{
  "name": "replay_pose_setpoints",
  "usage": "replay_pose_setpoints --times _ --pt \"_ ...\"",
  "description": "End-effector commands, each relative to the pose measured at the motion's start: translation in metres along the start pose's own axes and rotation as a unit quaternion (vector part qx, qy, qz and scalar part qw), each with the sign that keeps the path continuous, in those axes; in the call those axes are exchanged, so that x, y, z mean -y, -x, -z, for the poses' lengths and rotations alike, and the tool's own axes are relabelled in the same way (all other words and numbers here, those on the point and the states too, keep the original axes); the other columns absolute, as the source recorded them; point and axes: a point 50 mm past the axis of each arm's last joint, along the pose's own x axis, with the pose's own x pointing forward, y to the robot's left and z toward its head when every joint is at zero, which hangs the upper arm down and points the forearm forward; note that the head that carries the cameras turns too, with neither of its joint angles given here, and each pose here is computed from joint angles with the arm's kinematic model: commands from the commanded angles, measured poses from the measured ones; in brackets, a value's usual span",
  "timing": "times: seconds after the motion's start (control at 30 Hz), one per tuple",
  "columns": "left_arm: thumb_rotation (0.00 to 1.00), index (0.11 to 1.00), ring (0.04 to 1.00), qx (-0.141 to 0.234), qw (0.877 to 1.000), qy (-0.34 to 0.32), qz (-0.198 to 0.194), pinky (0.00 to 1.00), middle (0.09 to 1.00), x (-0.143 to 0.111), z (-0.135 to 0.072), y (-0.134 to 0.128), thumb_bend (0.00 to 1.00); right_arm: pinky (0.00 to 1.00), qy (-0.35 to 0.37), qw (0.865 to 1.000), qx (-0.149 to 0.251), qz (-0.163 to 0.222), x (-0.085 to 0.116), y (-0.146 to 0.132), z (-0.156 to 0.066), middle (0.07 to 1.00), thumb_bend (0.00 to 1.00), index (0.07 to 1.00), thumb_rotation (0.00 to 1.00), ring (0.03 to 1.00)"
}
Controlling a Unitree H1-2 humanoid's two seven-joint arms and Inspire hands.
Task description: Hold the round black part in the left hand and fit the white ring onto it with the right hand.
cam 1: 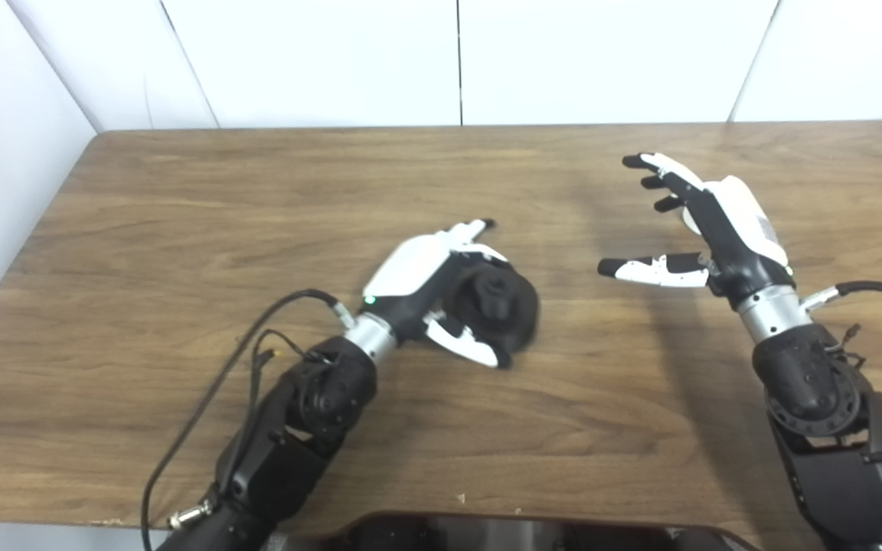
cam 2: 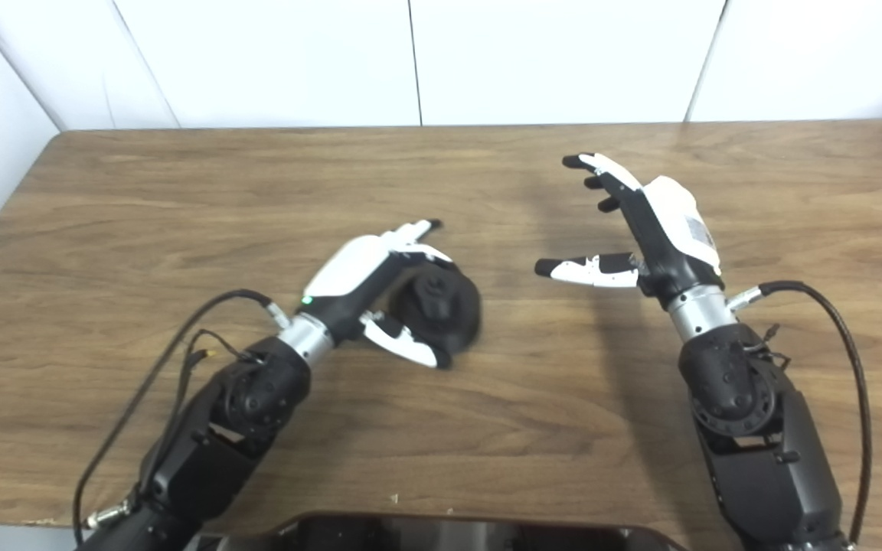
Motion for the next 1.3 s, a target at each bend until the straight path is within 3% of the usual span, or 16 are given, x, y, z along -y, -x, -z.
replay_pose_setpoints --times 0.0,0.67,0.87,1.13,1.27 --pt "0.29 0.601 1.0 0.021 1.0 -0.015 0.001 1.0 1.0 0.0 -0.006 -0.002 0.97 0.69 0.008 0.999 0.033 0.034 0.017 -0.012 -0.016 0.903 0.8 0.859 0.35 0.826" --pt "0.28 0.629 1.0 0.01 0.999 -0.047 0.009 1.0 1.0 0.004 0.0 -0.002 0.98 0.68 0.0 0.999 0.033 0.037 0.016 -0.008 -0.02 0.893 0.81 0.848 0.32 0.81" --pt "0.31 0.724 1.0 -0.004 0.998 -0.068 0.011 1.0 1.0 -0.003 0.001 -0.002 1.0 0.69 0.005 0.999 0.031 0.036 0.018 -0.008 -0.019 0.9 0.81 0.854 0.34 0.823" --pt "0.3 0.664 1.0 -0.014 0.997 -0.082 0.001 1.0 1.0 -0.008 0.005 -0.002 1.0 0.69 0.006 0.999 0.031 0.044 0.021 -0.01 -0.018 0.893 0.81 0.844 0.33 0.818" --pt "0.29 0.642 1.0 -0.017 0.997 -0.078 -0.001 1.0 1.0 -0.009 0.008 0.0 1.0 0.73 0.053 0.996 0.015 0.063 0.03 -0.01 -0.014 0.894 0.82 0.829 0.38 0.852"
